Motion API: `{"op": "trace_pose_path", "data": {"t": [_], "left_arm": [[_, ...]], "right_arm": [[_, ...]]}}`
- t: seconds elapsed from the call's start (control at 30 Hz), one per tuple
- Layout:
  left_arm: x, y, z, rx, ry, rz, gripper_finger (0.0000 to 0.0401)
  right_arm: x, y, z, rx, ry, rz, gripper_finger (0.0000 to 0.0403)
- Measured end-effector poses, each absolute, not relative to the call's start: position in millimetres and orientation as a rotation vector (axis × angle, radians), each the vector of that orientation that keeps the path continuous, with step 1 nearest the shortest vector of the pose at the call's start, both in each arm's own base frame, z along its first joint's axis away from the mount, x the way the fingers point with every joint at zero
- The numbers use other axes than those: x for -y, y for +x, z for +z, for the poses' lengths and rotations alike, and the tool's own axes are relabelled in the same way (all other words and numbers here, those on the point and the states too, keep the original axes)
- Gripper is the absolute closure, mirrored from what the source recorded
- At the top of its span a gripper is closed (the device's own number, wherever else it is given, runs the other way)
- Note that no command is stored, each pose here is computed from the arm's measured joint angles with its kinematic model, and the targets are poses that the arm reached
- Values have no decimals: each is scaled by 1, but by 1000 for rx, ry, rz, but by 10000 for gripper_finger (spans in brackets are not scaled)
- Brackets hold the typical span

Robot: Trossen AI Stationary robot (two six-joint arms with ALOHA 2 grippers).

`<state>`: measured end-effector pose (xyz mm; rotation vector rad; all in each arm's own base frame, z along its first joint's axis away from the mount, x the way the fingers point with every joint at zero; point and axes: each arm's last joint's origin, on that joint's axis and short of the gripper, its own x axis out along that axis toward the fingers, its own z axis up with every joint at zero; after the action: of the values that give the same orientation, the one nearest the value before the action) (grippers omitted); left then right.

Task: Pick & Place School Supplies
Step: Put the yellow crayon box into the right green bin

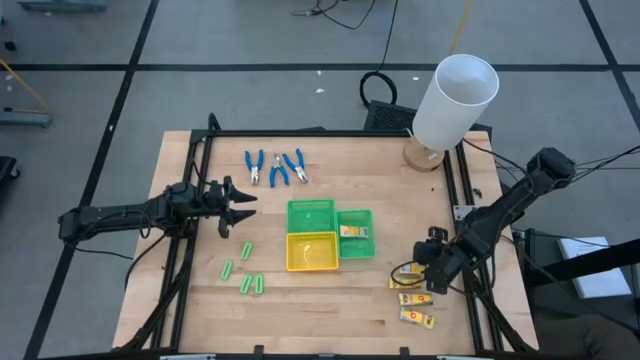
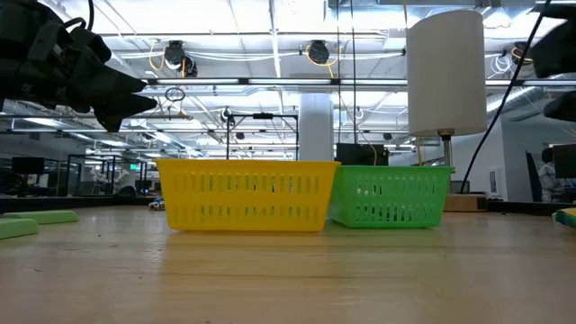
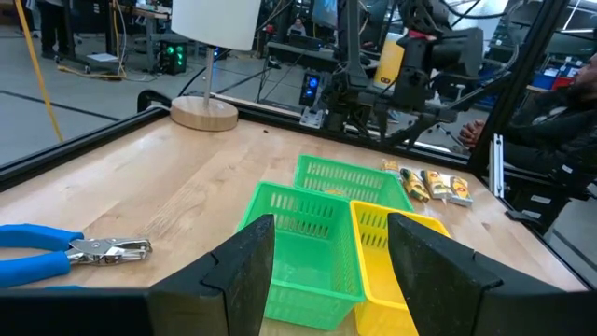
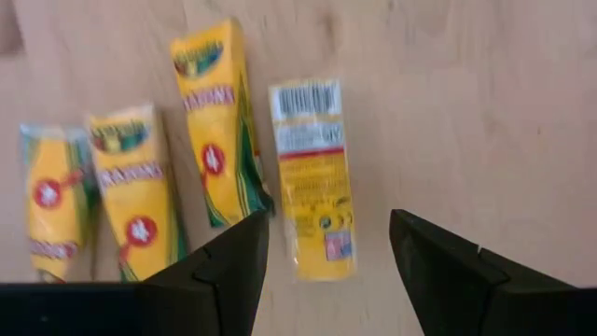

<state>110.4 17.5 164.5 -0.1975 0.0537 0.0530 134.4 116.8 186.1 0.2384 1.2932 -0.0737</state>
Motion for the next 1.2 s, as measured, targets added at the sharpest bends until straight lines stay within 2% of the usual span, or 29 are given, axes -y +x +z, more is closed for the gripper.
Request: {"op": "trace_pose_path", "data": {"t": [0.2,0.5,0.8,1.2], "left_arm": [[-18,110,164,-54,-197,53,187],[-18,110,164,-54,-198,53,187],[-18,110,164,-54,-198,53,187],[-18,110,164,-54,-197,53,187]], "right_arm": [[-118,127,168,-1294,206,-35,187],[-118,127,141,-1186,257,69,187],[-108,119,125,-1194,219,12,204],[-100,121,124,-1045,32,-111,252]]}}
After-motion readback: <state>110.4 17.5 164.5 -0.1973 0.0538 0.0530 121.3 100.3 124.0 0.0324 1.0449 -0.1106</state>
